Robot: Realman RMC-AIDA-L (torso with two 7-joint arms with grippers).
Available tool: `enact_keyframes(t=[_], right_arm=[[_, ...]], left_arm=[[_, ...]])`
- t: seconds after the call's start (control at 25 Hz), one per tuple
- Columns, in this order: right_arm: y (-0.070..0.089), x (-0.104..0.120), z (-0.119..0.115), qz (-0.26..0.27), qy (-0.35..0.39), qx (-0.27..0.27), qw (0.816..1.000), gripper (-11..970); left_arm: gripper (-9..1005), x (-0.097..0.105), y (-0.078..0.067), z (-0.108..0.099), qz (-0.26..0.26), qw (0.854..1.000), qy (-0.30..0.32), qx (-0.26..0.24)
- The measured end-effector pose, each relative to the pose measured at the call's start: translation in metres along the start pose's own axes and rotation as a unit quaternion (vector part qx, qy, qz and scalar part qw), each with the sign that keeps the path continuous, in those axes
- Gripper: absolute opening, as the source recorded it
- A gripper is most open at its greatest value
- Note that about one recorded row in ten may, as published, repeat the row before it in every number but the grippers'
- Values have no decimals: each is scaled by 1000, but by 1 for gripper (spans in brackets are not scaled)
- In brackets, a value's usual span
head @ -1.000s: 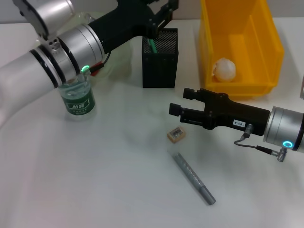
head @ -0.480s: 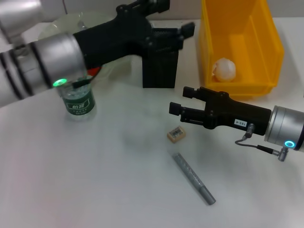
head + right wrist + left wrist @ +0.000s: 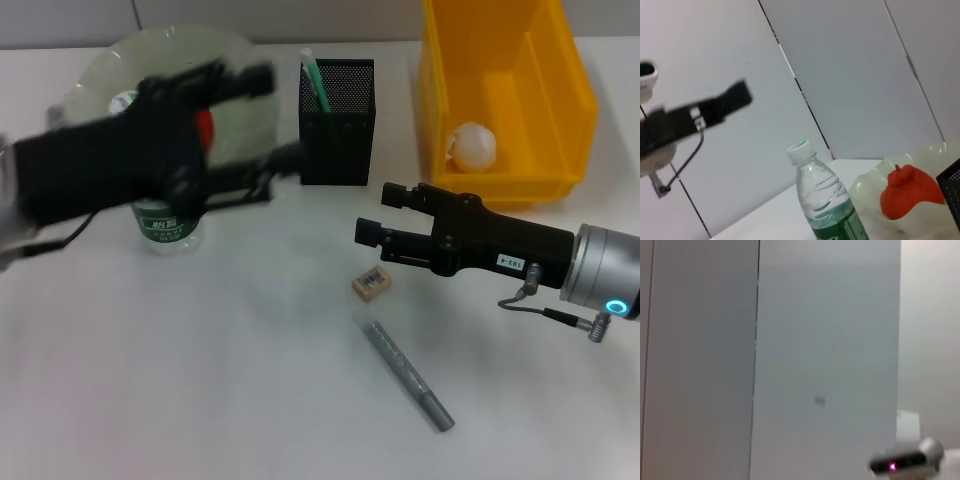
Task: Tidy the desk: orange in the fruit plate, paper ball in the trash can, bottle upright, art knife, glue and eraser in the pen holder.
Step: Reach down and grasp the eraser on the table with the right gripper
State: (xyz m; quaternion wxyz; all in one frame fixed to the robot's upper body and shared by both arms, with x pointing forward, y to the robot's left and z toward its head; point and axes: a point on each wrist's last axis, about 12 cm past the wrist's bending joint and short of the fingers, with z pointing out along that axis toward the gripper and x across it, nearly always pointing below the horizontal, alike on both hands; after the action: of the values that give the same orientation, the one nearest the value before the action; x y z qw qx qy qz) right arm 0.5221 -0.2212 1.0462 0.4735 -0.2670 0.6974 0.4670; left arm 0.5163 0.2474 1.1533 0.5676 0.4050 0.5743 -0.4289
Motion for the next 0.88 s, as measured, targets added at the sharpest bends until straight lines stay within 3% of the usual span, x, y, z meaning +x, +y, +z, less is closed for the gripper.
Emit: enact_keyframes(t=[0.04,0.12,0.36,0.56,0.88], right_arm=[[0,0,0,0,0,0,1000,830],[0,-1,0,-4,0,-1,1000,829],[2,-8,0,-14,-9,-14,1000,829],[3,-11,0,-21,-10,-23,999,828],[2,-15,1,-23,-7,-27,999,827]], left_arm=[[821,0,0,0,0,1000,0,0],[819,11,-4,-33,-20,1000,19,-9],[819,37,-15,-72,-72,996,23,-53],[819,56,-25,-74,-77,995,49,-39],[819,70,-28,-64,-76,995,54,-27]])
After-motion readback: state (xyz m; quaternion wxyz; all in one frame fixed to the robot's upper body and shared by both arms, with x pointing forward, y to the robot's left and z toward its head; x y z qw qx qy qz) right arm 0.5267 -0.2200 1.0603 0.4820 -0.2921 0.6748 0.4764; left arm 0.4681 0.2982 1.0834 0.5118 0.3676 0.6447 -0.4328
